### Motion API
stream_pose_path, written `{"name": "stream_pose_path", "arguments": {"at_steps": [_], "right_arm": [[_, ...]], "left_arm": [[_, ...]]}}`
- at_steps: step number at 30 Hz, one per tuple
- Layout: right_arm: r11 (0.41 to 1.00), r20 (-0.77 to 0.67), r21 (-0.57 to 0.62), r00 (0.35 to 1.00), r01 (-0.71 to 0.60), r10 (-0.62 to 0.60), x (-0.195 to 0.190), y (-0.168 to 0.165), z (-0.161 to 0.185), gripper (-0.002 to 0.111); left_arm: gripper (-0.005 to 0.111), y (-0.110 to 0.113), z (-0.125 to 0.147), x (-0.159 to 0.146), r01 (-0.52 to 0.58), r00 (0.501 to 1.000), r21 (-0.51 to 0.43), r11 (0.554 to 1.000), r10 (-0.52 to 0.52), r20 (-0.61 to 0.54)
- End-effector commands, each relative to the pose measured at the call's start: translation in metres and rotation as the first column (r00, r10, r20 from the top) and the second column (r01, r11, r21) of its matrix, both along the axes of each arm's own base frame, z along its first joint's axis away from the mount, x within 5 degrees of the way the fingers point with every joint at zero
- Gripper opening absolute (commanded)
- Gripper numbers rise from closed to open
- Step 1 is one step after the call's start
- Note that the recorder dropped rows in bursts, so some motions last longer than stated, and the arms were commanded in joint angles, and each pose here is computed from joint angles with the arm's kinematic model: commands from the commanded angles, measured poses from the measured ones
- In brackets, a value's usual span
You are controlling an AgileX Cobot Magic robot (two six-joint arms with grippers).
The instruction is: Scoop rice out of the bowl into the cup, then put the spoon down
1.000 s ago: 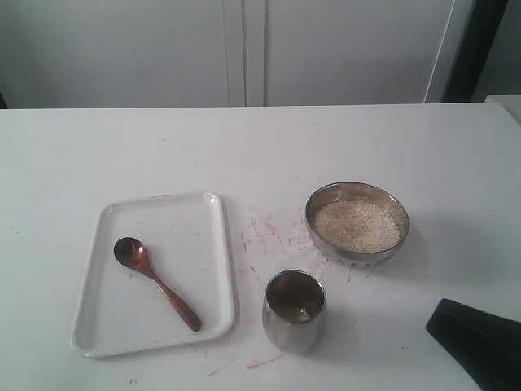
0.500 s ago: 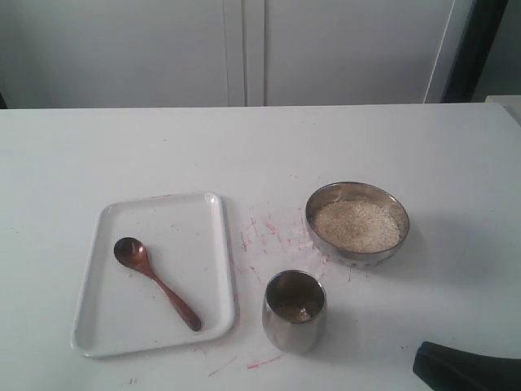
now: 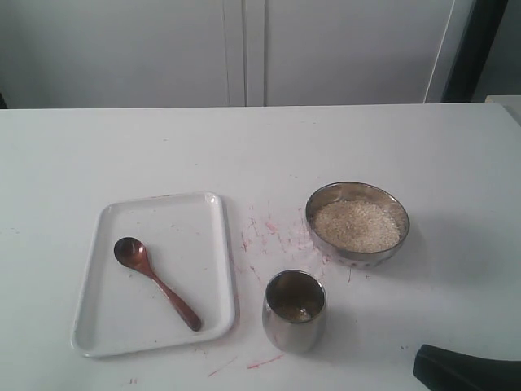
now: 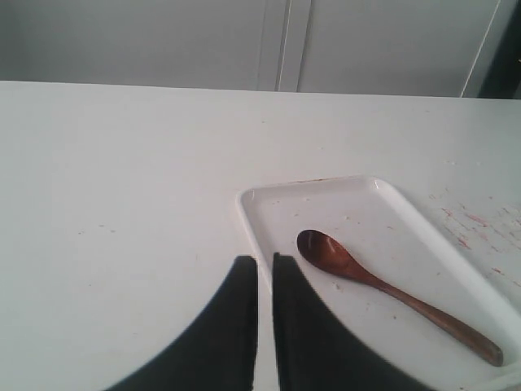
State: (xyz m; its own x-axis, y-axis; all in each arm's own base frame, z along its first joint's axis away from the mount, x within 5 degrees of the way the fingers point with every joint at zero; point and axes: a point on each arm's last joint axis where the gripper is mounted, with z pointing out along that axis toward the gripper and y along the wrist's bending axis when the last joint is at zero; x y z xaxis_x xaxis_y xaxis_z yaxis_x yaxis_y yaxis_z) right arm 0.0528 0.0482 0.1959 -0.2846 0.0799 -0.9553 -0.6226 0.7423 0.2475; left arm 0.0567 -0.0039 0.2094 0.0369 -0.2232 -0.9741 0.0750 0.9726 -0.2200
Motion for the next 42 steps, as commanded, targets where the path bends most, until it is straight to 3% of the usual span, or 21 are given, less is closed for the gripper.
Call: {"name": "stream_pose_path", "arguments": {"at_steps": [1,5,14,24,31,42], "right_arm": [[0.998,-0.053,-0.057,0.999,0.0,-0.003,-0.001,-0.001,-0.007,0.0],[0.981,-0.214,-0.194,0.977,-0.018,-0.024,-0.006,-0.006,-0.026,0.0],[0.983,-0.226,-0.184,0.974,-0.01,-0.032,-0.006,-0.006,-0.026,0.0],[0.964,-0.156,-0.12,0.955,0.236,-0.253,-0.002,-0.021,-0.02,0.0],[0.883,-0.113,-0.08,0.876,0.462,-0.469,0.0,-0.034,-0.017,0.0],[0.728,-0.095,-0.063,0.722,0.683,-0.686,0.0,-0.049,-0.015,0.0]], "left_arm": [[0.014,0.0,0.002,-0.001,0.003,1.0,-0.012,1.0,-0.003,0.011],[0.014,0.0,0.002,-0.001,0.003,1.0,-0.012,1.0,-0.003,0.011],[0.014,0.0,0.002,-0.001,0.003,1.0,-0.012,1.0,-0.003,0.011],[0.014,0.0,0.002,-0.001,0.003,1.0,-0.012,1.0,-0.003,0.011],[0.014,0.0,0.002,-0.001,0.003,1.0,-0.012,1.0,-0.003,0.011],[0.014,0.0,0.002,-0.001,0.003,1.0,-0.012,1.0,-0.003,0.011]]}}
